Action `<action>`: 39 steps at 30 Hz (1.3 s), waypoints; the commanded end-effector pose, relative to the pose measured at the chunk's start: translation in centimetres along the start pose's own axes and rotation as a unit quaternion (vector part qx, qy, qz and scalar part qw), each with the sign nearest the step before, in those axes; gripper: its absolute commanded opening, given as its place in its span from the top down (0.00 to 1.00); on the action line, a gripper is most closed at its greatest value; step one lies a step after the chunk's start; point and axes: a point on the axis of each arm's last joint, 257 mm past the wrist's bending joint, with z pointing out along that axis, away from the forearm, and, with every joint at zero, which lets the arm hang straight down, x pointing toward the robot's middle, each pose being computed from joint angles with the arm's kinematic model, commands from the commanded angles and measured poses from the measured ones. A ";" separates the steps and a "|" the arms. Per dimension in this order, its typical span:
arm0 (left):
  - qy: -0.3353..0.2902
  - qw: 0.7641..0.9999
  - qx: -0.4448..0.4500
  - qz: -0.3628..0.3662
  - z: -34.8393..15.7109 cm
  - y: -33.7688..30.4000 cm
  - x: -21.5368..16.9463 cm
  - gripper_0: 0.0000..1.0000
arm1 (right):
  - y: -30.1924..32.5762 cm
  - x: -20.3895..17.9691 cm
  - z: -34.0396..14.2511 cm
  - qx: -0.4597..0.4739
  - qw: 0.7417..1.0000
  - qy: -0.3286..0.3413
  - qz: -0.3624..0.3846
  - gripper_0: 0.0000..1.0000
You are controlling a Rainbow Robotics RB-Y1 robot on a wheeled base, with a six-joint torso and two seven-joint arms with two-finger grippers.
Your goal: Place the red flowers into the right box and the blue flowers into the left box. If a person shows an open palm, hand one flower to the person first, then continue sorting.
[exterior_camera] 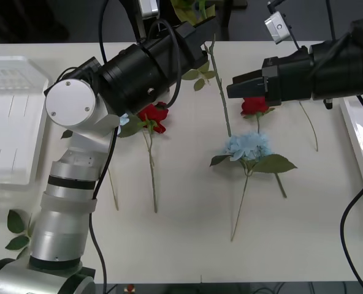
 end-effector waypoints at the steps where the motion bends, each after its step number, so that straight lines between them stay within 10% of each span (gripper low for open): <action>1: -0.003 1.000 0.009 -0.001 0.4 -0.8 -1.0 1.00 | 1.1 -1.7 0.3 -0.006 1.000 -0.009 -0.014 0.91; 39: -0.009 1.000 0.007 0.003 0.3 -0.7 -1.3 1.00 | 1.5 -2.1 -0.6 -0.013 0.999 -0.020 -0.025 1.00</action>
